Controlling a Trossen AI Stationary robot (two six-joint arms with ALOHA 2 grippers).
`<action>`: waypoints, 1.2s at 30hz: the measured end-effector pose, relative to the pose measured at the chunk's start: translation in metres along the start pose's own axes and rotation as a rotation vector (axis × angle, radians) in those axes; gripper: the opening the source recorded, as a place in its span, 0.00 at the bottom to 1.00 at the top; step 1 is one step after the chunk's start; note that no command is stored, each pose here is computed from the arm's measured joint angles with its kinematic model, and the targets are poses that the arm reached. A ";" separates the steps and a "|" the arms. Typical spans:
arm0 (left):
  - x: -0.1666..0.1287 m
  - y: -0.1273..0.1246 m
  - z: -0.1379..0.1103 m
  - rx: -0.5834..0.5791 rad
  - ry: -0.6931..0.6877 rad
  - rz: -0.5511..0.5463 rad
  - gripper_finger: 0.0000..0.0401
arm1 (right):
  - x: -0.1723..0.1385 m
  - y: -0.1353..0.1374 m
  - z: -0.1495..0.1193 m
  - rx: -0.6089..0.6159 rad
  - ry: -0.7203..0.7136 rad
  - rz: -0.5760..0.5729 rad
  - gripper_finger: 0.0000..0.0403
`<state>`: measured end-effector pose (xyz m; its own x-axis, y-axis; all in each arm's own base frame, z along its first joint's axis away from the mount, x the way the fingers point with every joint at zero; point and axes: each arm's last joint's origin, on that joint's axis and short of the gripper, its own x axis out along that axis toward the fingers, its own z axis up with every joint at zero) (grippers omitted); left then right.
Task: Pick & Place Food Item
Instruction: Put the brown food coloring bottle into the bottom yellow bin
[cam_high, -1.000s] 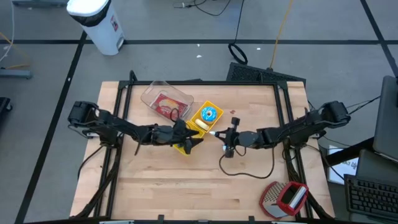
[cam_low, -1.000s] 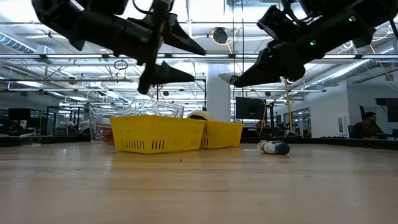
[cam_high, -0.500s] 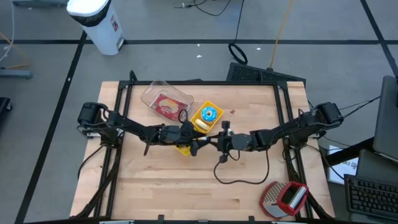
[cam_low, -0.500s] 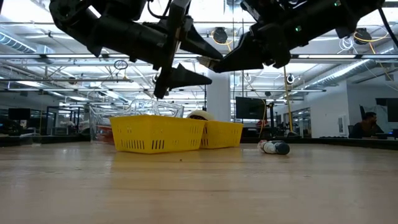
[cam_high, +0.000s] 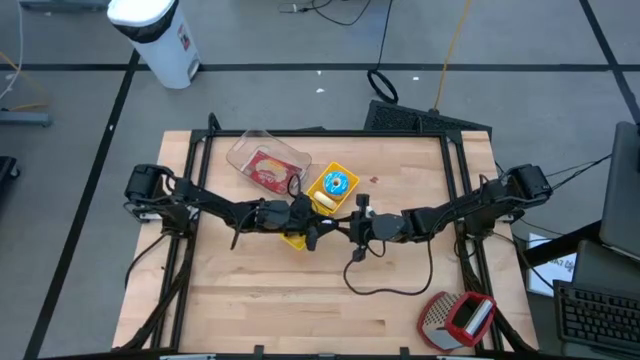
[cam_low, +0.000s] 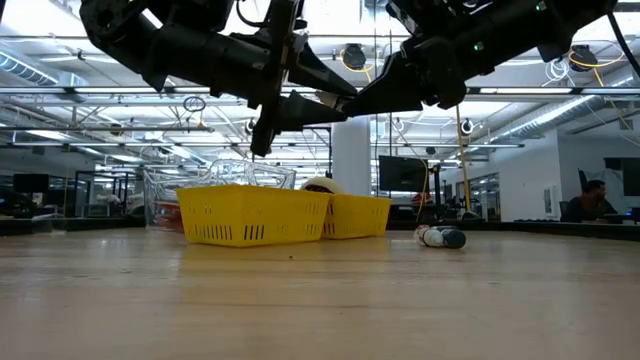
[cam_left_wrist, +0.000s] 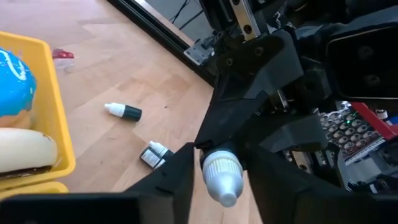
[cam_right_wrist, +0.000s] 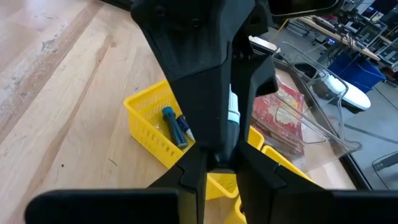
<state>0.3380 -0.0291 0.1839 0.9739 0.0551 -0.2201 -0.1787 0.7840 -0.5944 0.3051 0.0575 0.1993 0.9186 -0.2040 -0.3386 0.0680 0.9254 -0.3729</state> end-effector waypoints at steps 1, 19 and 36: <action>0.000 0.000 0.000 0.002 0.000 0.001 0.32 | 0.000 0.000 0.000 -0.001 0.001 -0.001 0.13; 0.000 0.004 -0.003 0.147 0.043 0.034 0.17 | 0.000 0.001 -0.003 0.190 0.031 0.010 0.36; -0.045 -0.011 -0.032 0.352 0.151 0.479 0.16 | -0.001 0.003 -0.014 0.204 0.139 0.014 0.39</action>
<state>0.2916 -0.0597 0.1759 0.7613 0.3844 -0.5222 -0.5102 0.8521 -0.1167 0.2988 0.0559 0.1863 0.8586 -0.2195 -0.4633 0.1456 0.9709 -0.1901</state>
